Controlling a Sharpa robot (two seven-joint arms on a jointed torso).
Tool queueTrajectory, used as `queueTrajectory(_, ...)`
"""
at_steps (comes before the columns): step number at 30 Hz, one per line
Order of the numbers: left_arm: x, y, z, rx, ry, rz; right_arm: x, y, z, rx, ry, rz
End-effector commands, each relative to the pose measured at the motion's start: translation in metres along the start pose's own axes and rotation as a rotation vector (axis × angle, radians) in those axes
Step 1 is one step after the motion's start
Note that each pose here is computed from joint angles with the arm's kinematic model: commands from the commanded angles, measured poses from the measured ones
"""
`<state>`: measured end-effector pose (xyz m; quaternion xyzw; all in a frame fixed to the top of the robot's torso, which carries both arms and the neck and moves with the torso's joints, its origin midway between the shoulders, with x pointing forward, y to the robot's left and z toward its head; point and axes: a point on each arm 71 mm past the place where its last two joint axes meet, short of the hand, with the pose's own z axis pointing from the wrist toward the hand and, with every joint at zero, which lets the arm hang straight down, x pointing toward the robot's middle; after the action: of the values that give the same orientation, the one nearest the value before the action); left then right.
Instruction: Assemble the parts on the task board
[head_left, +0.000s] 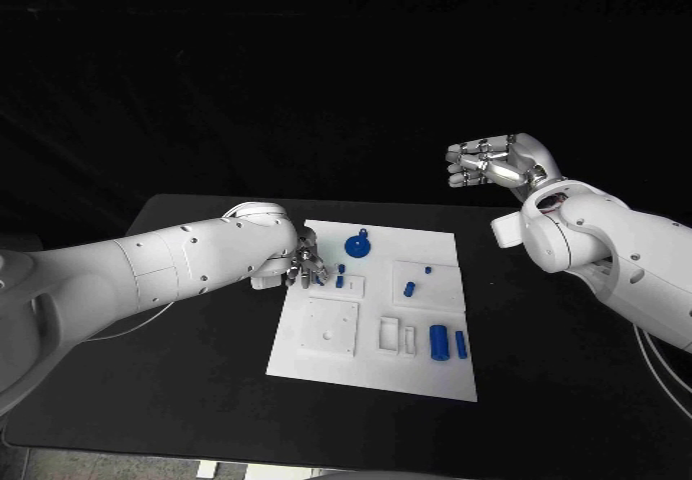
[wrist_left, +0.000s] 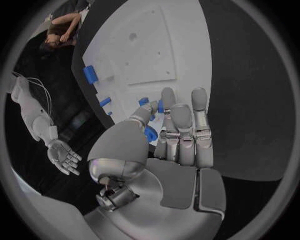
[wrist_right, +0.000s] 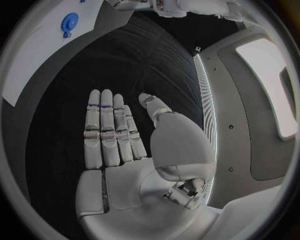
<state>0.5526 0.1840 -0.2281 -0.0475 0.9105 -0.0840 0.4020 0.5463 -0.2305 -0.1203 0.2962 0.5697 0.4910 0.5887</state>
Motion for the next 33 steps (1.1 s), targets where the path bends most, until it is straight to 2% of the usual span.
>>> queueTrajectory(1, 0.0007, -0.0024, 0.0, 0.014, 0.008, 0.012, 0.0015, 0.0014, 0.0001, -0.012, 0.016, -0.005)
queueTrajectory(14, 0.0044, -0.0061, 0.0011, 0.025, 0.031, 0.027, 0.0017, 0.001, 0.0003, -0.011, 0.019, -0.006)
queueTrajectory(33, 0.0051, -0.0016, 0.0022, 0.009, 0.034, 0.048, 0.0019, 0.0009, 0.0004, -0.011, 0.021, -0.006)
